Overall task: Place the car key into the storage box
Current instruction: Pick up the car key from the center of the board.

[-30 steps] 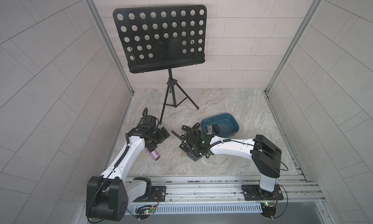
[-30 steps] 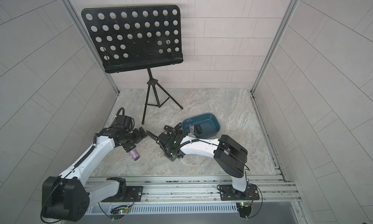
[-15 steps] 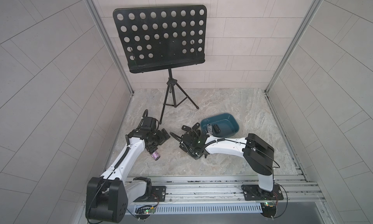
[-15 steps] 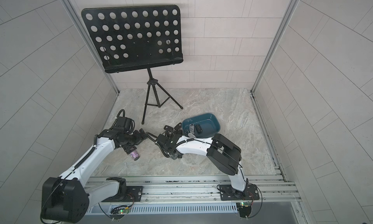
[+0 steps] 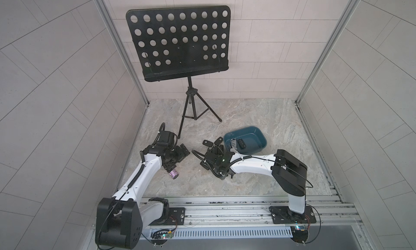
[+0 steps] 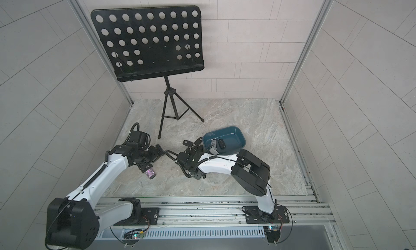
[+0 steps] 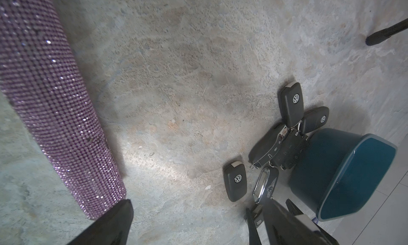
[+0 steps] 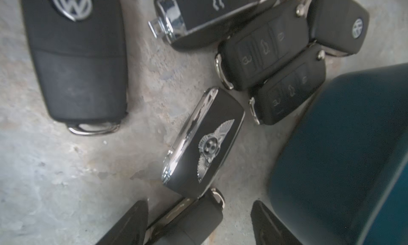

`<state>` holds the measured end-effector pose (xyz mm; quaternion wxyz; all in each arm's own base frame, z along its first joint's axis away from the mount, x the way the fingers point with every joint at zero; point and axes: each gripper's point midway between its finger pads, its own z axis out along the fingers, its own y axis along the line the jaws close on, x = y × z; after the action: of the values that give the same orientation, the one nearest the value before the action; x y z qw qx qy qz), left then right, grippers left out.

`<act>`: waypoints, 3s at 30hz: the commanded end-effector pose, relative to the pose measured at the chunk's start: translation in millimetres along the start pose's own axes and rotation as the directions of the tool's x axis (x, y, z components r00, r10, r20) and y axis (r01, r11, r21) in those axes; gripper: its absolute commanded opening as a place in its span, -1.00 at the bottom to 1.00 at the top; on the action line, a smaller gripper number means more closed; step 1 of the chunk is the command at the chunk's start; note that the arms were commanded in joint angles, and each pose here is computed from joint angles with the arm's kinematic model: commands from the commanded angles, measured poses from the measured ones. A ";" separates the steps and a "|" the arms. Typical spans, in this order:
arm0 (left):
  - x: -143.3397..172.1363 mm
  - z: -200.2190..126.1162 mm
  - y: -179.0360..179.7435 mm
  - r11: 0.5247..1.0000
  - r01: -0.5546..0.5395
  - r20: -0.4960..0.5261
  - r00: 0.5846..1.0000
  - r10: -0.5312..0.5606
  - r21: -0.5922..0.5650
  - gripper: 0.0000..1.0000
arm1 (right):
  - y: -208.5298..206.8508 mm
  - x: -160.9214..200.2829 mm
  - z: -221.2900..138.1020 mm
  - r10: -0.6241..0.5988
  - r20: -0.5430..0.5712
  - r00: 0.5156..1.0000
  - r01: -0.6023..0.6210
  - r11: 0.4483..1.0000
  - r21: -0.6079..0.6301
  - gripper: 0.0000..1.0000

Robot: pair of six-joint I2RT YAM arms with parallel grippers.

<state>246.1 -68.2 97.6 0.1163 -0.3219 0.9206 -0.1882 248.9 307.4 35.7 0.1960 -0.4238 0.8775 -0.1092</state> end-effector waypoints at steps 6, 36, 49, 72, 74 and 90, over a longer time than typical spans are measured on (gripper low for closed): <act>0.1 -2.2 1.4 1.000 0.017 0.011 1.000 -0.017 0.010 1.00 | -4.6 12.8 -15.7 0.038 -0.030 0.999 -0.039 0.998 -0.041 0.56; -5.5 -6.8 -4.6 1.000 0.015 0.023 1.000 -0.015 0.013 1.00 | 8.1 41.7 17.8 0.172 -0.216 0.961 -0.234 0.925 -0.301 0.05; -5.5 -6.0 -6.1 1.000 0.015 0.020 1.000 -0.015 0.018 1.00 | 5.1 39.4 12.4 0.183 -0.201 0.962 -0.240 0.919 -0.314 -0.27; -10.7 2.8 -23.0 0.999 0.012 0.021 1.000 -0.013 0.047 1.00 | -90.5 6.4 -84.6 0.380 0.027 0.925 -0.342 0.860 -0.380 -0.33; -12.2 5.7 -29.5 0.999 -0.001 0.016 1.000 0.000 0.047 1.00 | -107.3 7.9 -85.5 0.409 0.033 0.912 -0.370 0.853 -0.368 -0.32; -15.2 37.2 -96.9 0.984 -0.176 -0.049 0.983 0.178 0.041 1.00 | -204.1 30.4 -19.0 0.523 -0.066 0.850 -0.519 0.809 -0.275 -0.30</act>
<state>316.0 -132.9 101.3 0.1070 -0.2492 0.9408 -0.2034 362.2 159.2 125.6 0.1719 -0.1638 0.9681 0.0801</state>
